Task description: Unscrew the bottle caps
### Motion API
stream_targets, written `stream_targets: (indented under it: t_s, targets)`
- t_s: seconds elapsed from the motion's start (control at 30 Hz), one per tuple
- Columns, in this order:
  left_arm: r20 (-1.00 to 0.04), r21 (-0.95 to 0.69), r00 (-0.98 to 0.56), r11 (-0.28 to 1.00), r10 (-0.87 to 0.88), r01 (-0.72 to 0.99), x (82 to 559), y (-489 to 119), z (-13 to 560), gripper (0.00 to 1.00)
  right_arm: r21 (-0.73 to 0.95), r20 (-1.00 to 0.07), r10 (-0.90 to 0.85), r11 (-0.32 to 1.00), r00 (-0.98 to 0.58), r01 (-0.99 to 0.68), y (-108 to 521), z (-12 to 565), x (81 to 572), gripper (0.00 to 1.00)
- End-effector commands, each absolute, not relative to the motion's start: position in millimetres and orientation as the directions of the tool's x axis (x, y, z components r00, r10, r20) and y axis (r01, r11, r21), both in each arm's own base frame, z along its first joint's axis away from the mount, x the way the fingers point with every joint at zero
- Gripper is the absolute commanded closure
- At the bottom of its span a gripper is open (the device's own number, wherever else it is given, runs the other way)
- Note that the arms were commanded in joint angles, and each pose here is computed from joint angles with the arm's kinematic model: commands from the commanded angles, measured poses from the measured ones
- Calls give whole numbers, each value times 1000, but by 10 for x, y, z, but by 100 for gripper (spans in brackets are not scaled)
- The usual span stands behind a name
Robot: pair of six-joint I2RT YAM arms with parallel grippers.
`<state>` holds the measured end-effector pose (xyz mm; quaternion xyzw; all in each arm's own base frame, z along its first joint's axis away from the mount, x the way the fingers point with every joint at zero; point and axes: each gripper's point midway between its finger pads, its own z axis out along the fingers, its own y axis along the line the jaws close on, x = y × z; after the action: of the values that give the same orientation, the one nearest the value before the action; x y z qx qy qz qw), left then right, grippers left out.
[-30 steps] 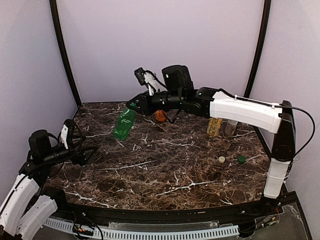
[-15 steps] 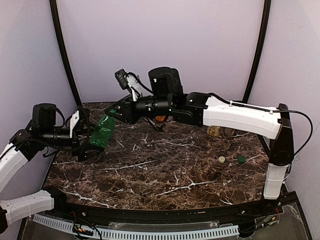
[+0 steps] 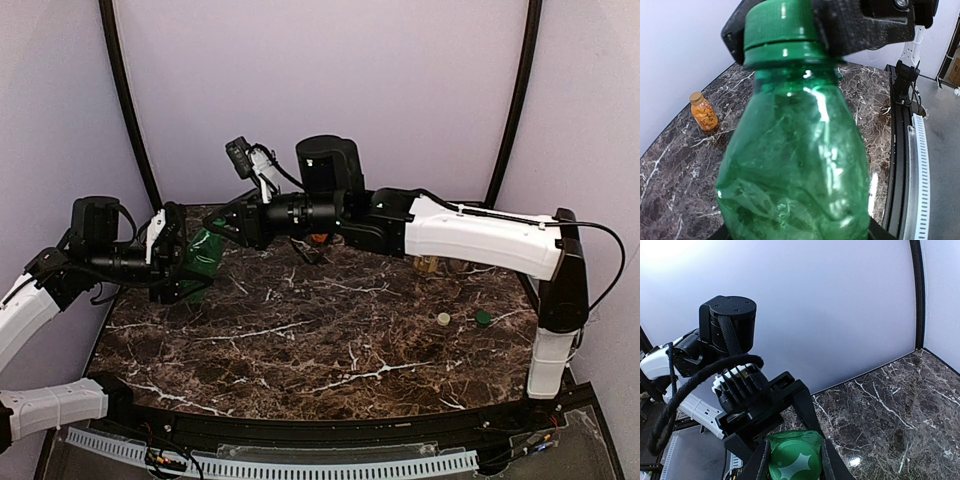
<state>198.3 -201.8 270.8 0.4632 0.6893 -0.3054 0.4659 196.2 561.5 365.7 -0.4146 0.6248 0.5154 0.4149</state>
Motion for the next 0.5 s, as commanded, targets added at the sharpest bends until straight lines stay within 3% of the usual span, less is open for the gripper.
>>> stream_targets:
  t_s: [0.0,0.13,0.2,0.33,0.47]
  targets:
    - [-942,-12,-133,367,307,930,1963,-2074,2850,41,288,-956,-28,91,-292,-953,5556,3922,1871,100]
    - [-943,-12,-132,364,305,931,1968,-2081,2860,59,288,-957,-20,87,-291,-954,5567,3941,1871,100]
    - [-943,-13,-134,369,303,929,1973,-2078,2862,63,291,-956,-20,87,-294,-953,5563,3948,1874,100]
    - [-937,39,-110,411,332,911,2038,-2016,2847,65,305,-950,-24,132,-310,-943,5451,3999,1946,55]
    - [-878,274,-5,513,478,813,2329,-1772,2797,65,371,-922,-24,221,-385,-902,5215,4063,2086,39]
